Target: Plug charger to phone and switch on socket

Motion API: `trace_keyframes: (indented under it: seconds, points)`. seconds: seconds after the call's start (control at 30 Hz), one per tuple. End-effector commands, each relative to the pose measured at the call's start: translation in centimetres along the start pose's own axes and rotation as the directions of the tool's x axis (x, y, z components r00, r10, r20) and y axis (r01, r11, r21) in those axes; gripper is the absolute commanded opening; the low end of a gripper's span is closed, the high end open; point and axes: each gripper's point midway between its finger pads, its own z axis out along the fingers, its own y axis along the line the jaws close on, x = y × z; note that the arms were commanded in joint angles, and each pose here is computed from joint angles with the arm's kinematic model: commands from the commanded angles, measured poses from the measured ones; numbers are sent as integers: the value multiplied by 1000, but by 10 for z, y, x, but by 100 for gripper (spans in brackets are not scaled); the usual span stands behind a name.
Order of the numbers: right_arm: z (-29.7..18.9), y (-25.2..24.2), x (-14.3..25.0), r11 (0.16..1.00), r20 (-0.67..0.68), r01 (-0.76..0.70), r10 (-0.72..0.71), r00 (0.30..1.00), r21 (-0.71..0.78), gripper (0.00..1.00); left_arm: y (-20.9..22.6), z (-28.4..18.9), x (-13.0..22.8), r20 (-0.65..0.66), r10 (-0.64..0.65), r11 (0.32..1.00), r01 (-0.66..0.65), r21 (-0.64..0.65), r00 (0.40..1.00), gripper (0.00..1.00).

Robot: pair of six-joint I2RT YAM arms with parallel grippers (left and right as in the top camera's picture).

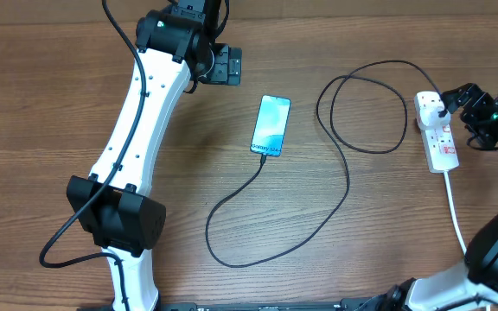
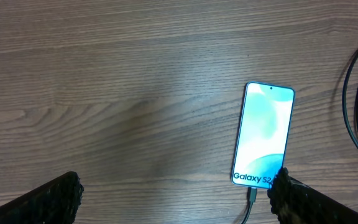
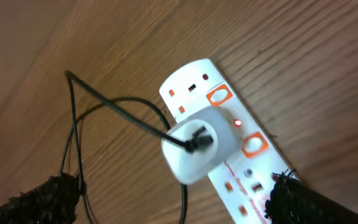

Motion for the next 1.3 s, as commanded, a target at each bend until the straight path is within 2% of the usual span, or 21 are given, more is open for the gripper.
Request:
trace_keyframes:
  seconds: [0.0,0.2,0.37,0.57,0.87,1.27]
  points:
    - [-66,20,-27,995,167,59,-71,983,79,100,-1,4,1,-5,22,1000,-22,-12,1000,100]
    - [-147,53,-8,993,258,90,-106,960,71,100,-1,4,1,-5,22,1000,-22,-12,1000,100]
    - [-211,78,29,994,321,96,-105,941,42,100,-1,4,1,-5,22,1000,-22,-12,1000,100]
    - [-258,94,57,990,405,136,-138,904,32,100,-1,4,1,-5,22,1000,-22,-12,1000,100]
    - [-259,94,60,990,402,135,-137,905,33,100,-1,4,1,-5,22,1000,-22,-12,1000,100]
    - [-214,75,47,996,274,76,-87,958,50,100,-1,4,1,-5,22,1000,-22,-12,1000,100]
